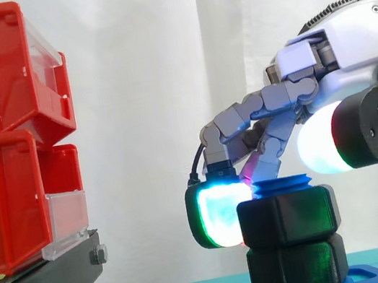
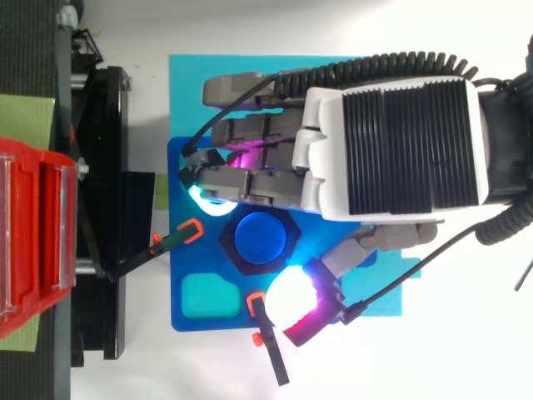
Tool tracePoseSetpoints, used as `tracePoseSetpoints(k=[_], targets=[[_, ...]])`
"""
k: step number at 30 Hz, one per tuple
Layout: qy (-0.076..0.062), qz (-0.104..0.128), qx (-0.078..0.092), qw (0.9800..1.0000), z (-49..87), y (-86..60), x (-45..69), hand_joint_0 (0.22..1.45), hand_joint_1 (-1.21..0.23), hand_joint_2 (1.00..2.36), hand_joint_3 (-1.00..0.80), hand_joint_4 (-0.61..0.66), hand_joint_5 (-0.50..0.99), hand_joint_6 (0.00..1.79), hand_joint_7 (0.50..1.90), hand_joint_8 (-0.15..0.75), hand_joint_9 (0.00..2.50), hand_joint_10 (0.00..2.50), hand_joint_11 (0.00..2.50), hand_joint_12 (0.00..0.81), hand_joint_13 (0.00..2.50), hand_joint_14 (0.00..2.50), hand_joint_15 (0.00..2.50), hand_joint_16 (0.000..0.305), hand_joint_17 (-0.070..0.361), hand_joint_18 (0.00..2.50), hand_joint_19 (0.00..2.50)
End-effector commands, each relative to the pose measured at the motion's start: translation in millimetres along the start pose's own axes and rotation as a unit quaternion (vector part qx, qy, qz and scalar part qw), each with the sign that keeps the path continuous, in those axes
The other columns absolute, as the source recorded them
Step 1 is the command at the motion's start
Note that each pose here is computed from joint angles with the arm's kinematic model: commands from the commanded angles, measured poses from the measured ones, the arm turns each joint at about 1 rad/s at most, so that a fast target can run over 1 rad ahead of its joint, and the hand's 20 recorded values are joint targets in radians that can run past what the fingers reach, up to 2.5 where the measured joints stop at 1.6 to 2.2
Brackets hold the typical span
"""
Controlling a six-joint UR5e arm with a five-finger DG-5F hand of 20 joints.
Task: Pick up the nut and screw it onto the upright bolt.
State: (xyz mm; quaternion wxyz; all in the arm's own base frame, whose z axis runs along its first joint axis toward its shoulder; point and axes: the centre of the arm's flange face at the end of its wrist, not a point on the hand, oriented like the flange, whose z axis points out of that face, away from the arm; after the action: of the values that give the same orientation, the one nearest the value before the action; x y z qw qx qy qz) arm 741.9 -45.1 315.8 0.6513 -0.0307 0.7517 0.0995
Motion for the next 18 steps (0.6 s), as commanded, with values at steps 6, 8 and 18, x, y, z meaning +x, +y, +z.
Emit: tracePoseSetpoints(k=[6, 8, 18], targets=[[0.0, 0.0, 0.002, 1.0, -1.1, -3.7, 0.0, 0.48, -0.28, 1.0, -0.5, 0.1, 0.0, 0.66, 1.42, 0.258, 0.91, 0.0, 0.0, 0.211, 0.8, 0.0, 0.0, 0.027, 0.061, 0.39, 0.0], [-0.001, 0.0, 0.002, 1.0, -1.2, -4.7, -0.8, 0.48, -0.28, 1.0, -0.5, 0.1, 0.0, 0.67, 1.4, 0.259, 0.96, 0.0, 0.0, 0.205, 0.83, 0.0, 0.0, 0.027, 0.06, 0.42, 0.0], [0.002, 0.001, 0.006, 1.0, -3.1, -9.2, 0.1, 0.49, -0.28, 1.0, -0.5, 0.07, 0.02, 0.72, 1.22, 0.242, 1.24, 0.0, 0.0, 0.155, 1.04, 0.0, 0.03, 0.022, 0.049, 0.63, 0.06]])
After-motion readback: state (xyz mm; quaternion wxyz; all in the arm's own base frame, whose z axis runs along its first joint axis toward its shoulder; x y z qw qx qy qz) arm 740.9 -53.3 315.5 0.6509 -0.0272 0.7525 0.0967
